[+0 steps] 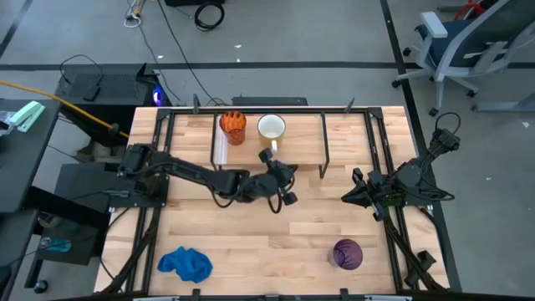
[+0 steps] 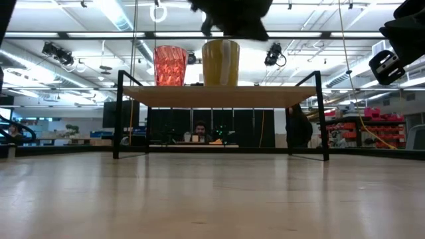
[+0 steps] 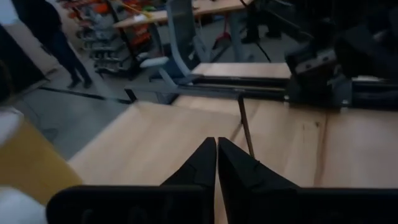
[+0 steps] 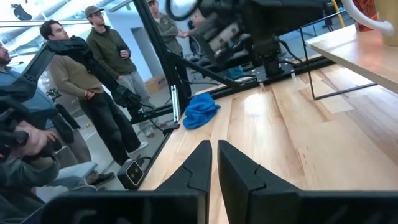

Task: Stack small to large cups/mugs on shelf
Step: Put the yellow mug on the shelf

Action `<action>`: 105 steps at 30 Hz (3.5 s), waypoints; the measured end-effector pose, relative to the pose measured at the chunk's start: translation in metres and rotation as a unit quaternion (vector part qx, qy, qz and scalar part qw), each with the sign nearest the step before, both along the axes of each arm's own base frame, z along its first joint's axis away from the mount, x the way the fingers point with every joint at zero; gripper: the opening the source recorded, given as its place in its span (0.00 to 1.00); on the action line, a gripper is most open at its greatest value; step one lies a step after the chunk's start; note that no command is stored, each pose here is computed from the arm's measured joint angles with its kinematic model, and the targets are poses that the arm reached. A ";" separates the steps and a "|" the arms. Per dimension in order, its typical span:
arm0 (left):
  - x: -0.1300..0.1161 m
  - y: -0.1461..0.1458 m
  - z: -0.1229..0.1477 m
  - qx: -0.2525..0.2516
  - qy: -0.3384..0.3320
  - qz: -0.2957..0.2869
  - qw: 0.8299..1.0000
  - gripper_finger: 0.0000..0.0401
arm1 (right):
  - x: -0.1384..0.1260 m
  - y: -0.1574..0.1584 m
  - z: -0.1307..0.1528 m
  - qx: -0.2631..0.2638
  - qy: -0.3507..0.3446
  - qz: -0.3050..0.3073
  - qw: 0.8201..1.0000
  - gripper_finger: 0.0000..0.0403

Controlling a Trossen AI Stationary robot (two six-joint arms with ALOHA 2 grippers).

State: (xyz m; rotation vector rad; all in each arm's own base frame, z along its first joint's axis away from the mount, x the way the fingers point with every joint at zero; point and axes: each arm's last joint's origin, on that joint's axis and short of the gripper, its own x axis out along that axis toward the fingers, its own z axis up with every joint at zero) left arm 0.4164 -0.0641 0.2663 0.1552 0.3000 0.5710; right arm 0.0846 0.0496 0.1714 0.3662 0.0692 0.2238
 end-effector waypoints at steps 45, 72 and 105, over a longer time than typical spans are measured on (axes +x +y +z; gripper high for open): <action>0.026 -0.032 -0.068 0.078 -0.056 0.263 0.960 0.02 | 0.000 0.000 0.000 -0.009 -0.001 0.000 1.000 0.08; 0.026 -0.020 -0.067 0.102 -0.048 0.321 0.940 0.01 | 0.000 0.000 0.000 -0.009 -0.001 0.001 1.000 0.08; 0.031 -0.001 -0.067 0.086 -0.052 0.311 0.945 0.03 | 0.000 0.000 -0.001 -0.008 0.002 0.001 1.000 0.08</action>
